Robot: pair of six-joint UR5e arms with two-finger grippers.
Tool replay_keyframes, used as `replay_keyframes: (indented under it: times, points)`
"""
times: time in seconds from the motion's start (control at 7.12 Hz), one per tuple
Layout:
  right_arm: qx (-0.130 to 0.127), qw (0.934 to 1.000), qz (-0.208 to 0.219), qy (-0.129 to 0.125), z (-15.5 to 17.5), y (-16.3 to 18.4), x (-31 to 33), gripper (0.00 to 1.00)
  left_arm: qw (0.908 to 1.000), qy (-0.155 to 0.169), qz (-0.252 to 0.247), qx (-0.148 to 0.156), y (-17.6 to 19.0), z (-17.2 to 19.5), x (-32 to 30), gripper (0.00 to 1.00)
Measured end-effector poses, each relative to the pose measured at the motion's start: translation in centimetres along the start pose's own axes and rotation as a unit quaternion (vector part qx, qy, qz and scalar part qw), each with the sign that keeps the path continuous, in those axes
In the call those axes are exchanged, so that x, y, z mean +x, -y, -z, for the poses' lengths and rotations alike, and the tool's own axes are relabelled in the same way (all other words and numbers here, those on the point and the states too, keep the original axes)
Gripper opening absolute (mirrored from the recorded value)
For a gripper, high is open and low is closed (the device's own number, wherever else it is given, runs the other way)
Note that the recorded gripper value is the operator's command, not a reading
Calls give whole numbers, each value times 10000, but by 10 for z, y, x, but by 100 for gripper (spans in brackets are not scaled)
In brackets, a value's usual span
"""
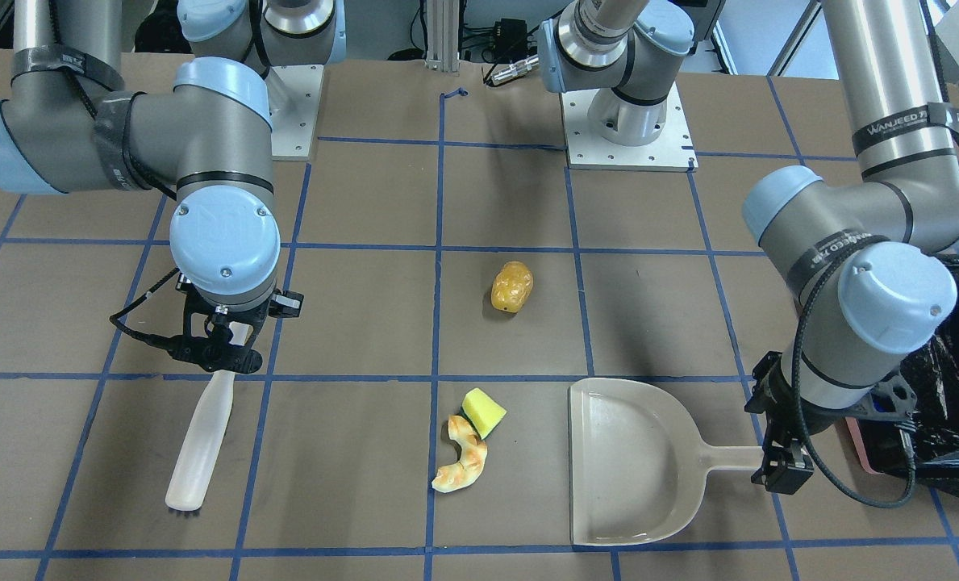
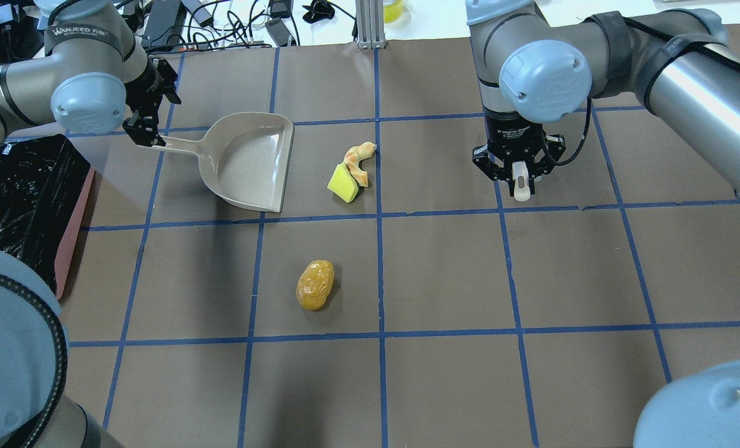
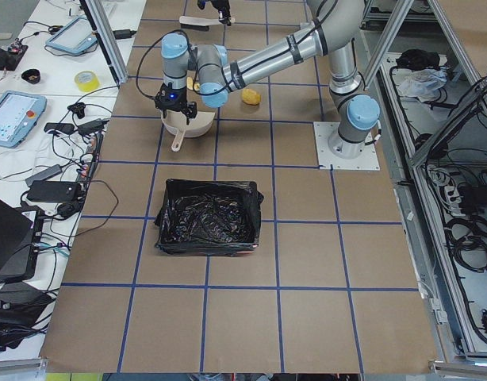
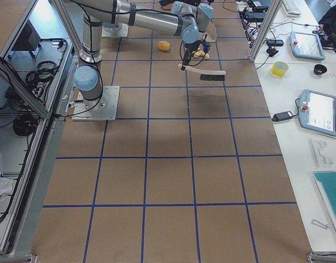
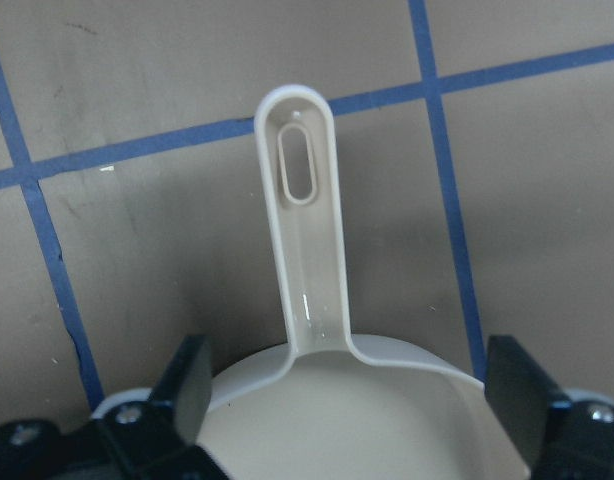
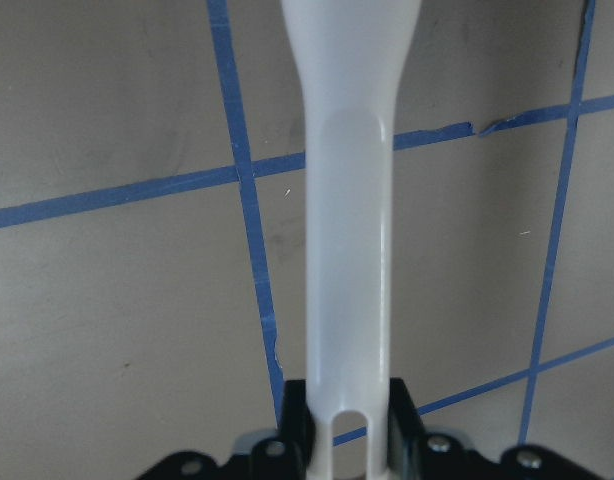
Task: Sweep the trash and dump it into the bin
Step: 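Lift the brush with the right gripper while the left gripper grips the dustpan handle, then sweep the sponge and pastry into the dustpan with the right gripper's brush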
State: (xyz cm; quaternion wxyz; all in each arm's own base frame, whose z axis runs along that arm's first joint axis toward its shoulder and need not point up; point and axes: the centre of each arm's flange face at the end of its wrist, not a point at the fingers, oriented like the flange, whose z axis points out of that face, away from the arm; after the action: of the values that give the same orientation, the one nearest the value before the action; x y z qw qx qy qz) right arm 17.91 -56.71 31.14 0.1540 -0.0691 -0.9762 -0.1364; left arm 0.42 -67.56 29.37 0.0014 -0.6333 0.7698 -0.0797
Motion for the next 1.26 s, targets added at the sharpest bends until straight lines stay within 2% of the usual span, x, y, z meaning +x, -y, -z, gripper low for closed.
replay_keyframes:
  times: [0.56, 0.7, 0.84, 0.98, 1.26]
  points:
    - [90, 9999, 5, 53, -1, 19, -26, 0, 9997, 225, 65, 4, 10, -52, 6, 99]
    - [143, 9999, -39, 53, 2, 23, -49, 0, 9997, 234, 66, 2, 10, -58, 7, 79]
    - [147, 9998, -106, 91, 2, 23, -73, 0, 9998, 210, 61, 13, 11, -63, 7, 12]
    - [142, 9997, -172, 124, 0, 17, -99, 0, 9998, 195, 57, 16, 11, -64, 6, 0]
    - [152, 9993, -313, 144, -1, -2, -144, 0, 9999, 160, 23, -6, 10, -61, 4, 0]
